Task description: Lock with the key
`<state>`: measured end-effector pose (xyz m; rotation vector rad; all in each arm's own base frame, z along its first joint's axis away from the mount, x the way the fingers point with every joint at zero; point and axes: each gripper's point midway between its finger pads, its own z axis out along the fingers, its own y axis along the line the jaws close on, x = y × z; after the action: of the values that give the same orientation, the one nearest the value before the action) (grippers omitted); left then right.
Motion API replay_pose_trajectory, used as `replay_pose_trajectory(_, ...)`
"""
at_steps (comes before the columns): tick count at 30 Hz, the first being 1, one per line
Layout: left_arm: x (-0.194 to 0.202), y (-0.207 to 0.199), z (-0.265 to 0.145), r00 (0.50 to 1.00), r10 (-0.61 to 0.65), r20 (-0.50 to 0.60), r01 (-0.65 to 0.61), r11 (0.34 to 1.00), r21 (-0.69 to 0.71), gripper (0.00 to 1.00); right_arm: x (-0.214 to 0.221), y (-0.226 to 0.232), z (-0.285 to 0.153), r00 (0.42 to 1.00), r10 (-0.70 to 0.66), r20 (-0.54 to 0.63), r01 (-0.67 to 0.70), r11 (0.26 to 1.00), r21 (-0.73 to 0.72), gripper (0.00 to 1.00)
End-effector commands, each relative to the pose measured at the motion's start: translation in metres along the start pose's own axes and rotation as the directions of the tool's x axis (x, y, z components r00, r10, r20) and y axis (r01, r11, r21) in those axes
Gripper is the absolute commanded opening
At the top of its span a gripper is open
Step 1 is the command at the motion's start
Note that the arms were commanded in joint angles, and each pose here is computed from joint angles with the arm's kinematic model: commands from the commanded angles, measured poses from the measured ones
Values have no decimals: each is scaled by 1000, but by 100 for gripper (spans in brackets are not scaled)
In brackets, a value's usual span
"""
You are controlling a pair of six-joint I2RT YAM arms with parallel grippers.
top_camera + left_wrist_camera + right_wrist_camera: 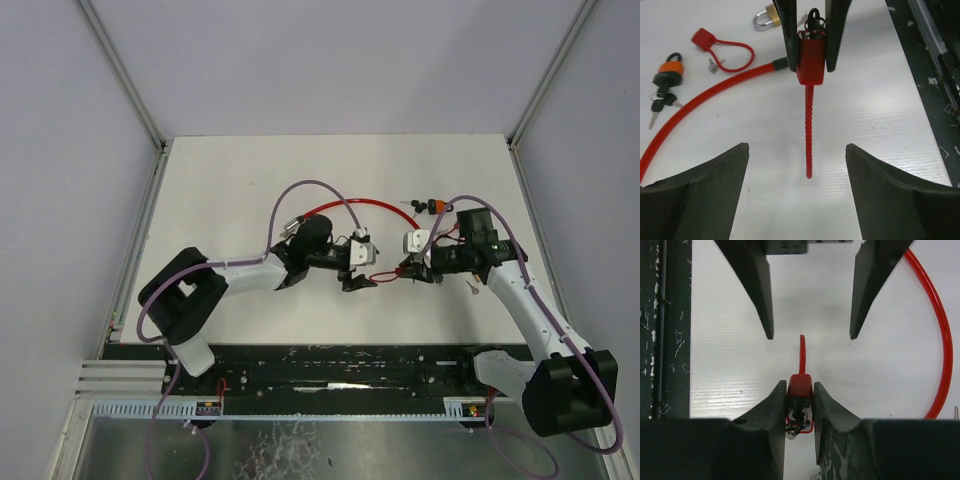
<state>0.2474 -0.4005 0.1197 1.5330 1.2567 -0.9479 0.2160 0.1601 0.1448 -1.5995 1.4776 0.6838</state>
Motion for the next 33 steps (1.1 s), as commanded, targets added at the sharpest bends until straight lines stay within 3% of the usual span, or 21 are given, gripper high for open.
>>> replay_pose_trajectory(1,-63,26,-21,951,194,240,-140,964,-224,86,-30,-9,-16,994,67,89,-70,997,29,0)
replay_pose_trajectory(4,-82,22,-34,904,222,366,-116,950,-290,100,-36,-11,-21,988,107,109,-111,993,34,0)
replay_pose_trajectory(7,-93,19,-39,873,212,439,-84,952,-293,100,-38,-12,-22,984,131,121,-136,990,33,0)
replay_pose_trajectory(13,-82,18,-23,889,142,435,-40,971,-236,99,-45,-14,-25,983,123,139,-129,991,41,0)
replay_pose_trajectory(19,-64,19,8,937,32,349,20,989,-146,79,-48,-16,-29,983,102,150,-112,992,58,0)
replay_pose_trajectory(27,-39,12,38,960,19,279,10,994,-104,70,-53,-18,-33,980,105,171,-120,990,78,0)
replay_pose_trajectory(33,-35,15,43,964,24,265,7,993,-116,55,-56,-17,-36,975,108,194,-126,989,83,0)
